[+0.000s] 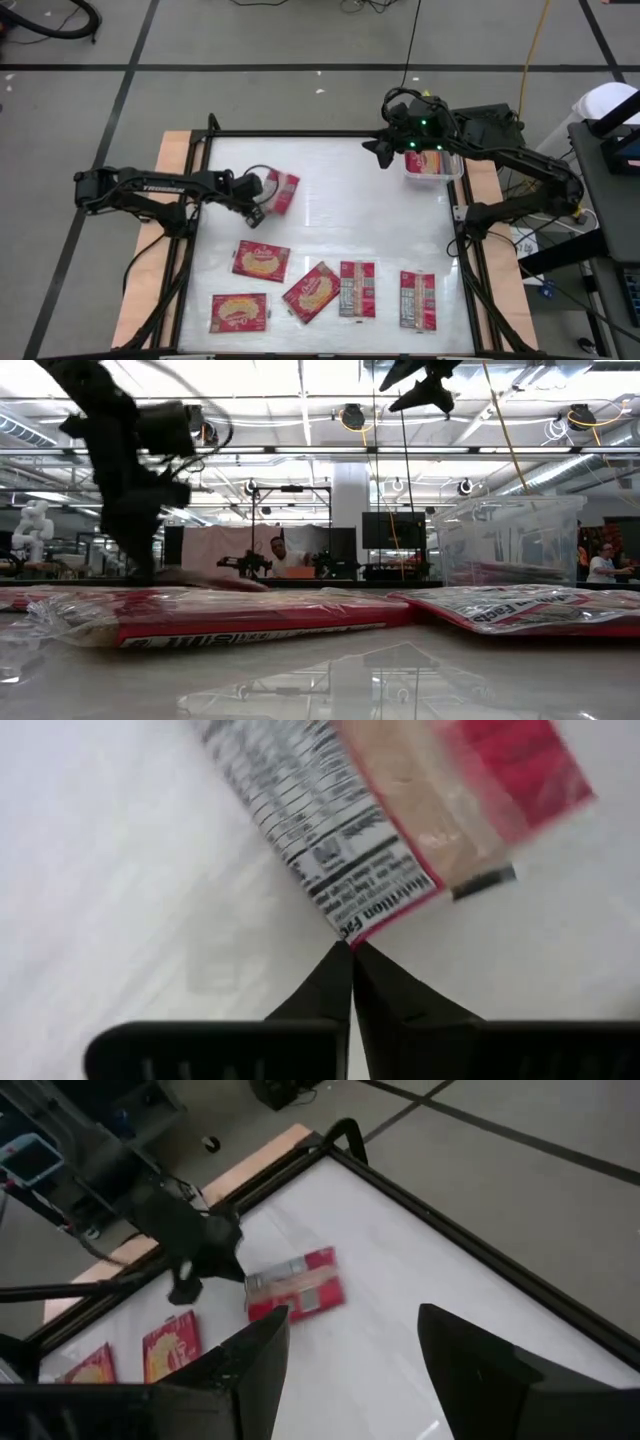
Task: Sort popcorn bags into baskets
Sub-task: Put the red popcorn bag into the transparent container
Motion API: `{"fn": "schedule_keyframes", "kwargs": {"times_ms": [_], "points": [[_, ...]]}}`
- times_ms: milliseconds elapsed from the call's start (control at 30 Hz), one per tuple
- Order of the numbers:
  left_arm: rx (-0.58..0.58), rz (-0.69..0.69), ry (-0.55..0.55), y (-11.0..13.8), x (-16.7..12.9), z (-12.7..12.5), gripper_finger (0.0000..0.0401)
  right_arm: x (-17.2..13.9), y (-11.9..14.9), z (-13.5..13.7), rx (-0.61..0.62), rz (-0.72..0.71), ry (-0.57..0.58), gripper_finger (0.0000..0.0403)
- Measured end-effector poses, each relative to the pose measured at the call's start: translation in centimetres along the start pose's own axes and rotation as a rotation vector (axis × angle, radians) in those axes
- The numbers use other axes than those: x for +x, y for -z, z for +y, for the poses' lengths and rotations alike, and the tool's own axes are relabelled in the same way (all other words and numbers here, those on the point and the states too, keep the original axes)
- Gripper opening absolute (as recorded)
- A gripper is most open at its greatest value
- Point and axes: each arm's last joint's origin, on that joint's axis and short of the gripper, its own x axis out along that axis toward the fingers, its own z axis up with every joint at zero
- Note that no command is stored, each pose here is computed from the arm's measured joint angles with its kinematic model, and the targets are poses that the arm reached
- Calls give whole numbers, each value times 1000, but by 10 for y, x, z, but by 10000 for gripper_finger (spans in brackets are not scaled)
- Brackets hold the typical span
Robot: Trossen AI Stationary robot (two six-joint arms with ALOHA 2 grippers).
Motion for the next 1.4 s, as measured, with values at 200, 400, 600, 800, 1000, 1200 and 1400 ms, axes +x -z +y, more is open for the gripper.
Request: {"fn": "schedule_keyframes", "kwargs": {"times_ms": [200, 400, 600, 800, 1000, 1200, 1400], "points": [[-31, -195, 196, -38, -24, -20, 3, 15, -3, 11, -24, -39, -51, 212], [-141, -316, 329, -61, -44, -30, 2, 32, 5, 20, -127, 14, -69, 212], [-199, -329, 360, -66, -48, -31, 1, 63, 19, 26, -312, 114, -75, 212], [-230, -314, 367, -67, -48, -27, 1, 115, 40, 28, -477, 249, -190, 212], [-267, -289, 406, -67, -48, -28, 0, 163, 46, 30, -580, 158, -306, 223], [-268, -258, 495, -66, -50, -35, 0, 199, 55, 30, -667, 83, -408, 266], [-224, -259, 625, -66, -55, -50, 0, 221, 79, 32, -780, 143, -478, 271]]}}
